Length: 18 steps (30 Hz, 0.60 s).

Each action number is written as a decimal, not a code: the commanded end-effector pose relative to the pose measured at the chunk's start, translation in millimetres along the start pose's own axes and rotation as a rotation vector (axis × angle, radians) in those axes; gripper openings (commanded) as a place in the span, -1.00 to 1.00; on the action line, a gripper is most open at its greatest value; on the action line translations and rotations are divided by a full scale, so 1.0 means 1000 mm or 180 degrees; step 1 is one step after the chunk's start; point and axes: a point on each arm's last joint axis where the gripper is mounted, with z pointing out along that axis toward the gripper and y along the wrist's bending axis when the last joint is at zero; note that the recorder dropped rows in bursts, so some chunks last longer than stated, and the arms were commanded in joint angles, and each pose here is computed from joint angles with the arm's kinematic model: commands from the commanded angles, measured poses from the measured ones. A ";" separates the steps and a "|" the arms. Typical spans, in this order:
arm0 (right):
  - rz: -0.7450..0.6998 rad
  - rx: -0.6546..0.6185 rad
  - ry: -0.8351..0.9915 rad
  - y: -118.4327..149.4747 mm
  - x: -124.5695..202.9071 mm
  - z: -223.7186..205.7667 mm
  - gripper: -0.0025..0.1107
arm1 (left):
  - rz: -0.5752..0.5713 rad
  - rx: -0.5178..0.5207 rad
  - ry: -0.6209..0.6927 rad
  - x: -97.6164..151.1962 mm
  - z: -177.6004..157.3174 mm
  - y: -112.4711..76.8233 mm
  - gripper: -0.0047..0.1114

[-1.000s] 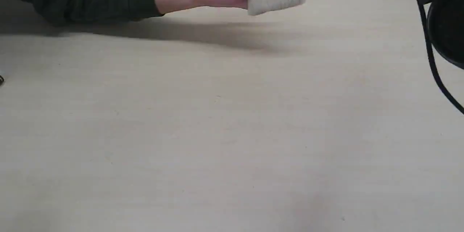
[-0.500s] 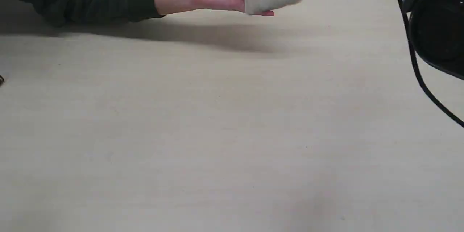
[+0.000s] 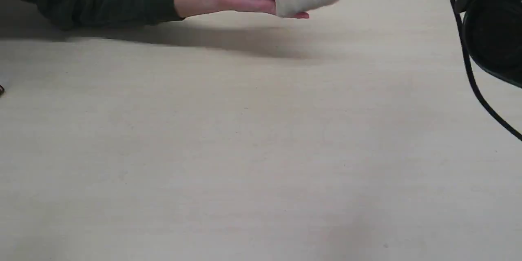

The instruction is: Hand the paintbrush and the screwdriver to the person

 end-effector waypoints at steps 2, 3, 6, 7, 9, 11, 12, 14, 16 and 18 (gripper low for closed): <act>0.0069 0.0003 -0.0103 -0.004 -0.020 -0.028 0.17 | -0.0009 0.0019 -0.0042 -0.001 0.000 0.000 -0.92; 0.0068 0.0013 -0.0100 -0.005 -0.023 -0.033 0.17 | -0.0009 0.0019 -0.0042 -0.001 0.000 0.000 -0.92; 0.0012 0.0067 -0.0065 -0.008 -0.031 -0.052 0.11 | -0.0009 0.0019 -0.0042 -0.001 0.000 0.000 -0.92; 0.0005 0.0089 -0.0024 -0.009 -0.032 -0.057 0.08 | -0.0009 0.0019 -0.0042 -0.001 0.000 0.000 -0.92; -0.0021 0.0162 0.0129 -0.012 -0.032 -0.065 0.00 | -0.0009 0.0019 -0.0042 -0.001 0.000 0.000 -0.92; -0.0062 0.0226 0.0290 -0.014 -0.030 -0.072 -0.14 | -0.0009 0.0019 -0.0042 -0.001 0.000 0.000 -0.92; -0.0060 0.0264 0.0390 -0.016 -0.028 -0.075 -0.23 | -0.0009 0.0019 -0.0042 -0.001 0.000 0.000 -0.92; -0.0082 0.0332 0.0571 -0.018 -0.026 -0.083 -0.39 | -0.0009 0.0019 -0.0042 -0.001 0.000 0.000 -0.92; -0.0082 0.0380 0.0689 -0.020 -0.025 -0.092 -0.51 | -0.0009 0.0019 -0.0042 -0.001 0.000 0.000 -0.92; -0.0085 0.0407 0.0769 -0.021 -0.025 -0.102 -0.64 | -0.0009 0.0019 -0.0042 -0.001 0.000 0.000 -0.92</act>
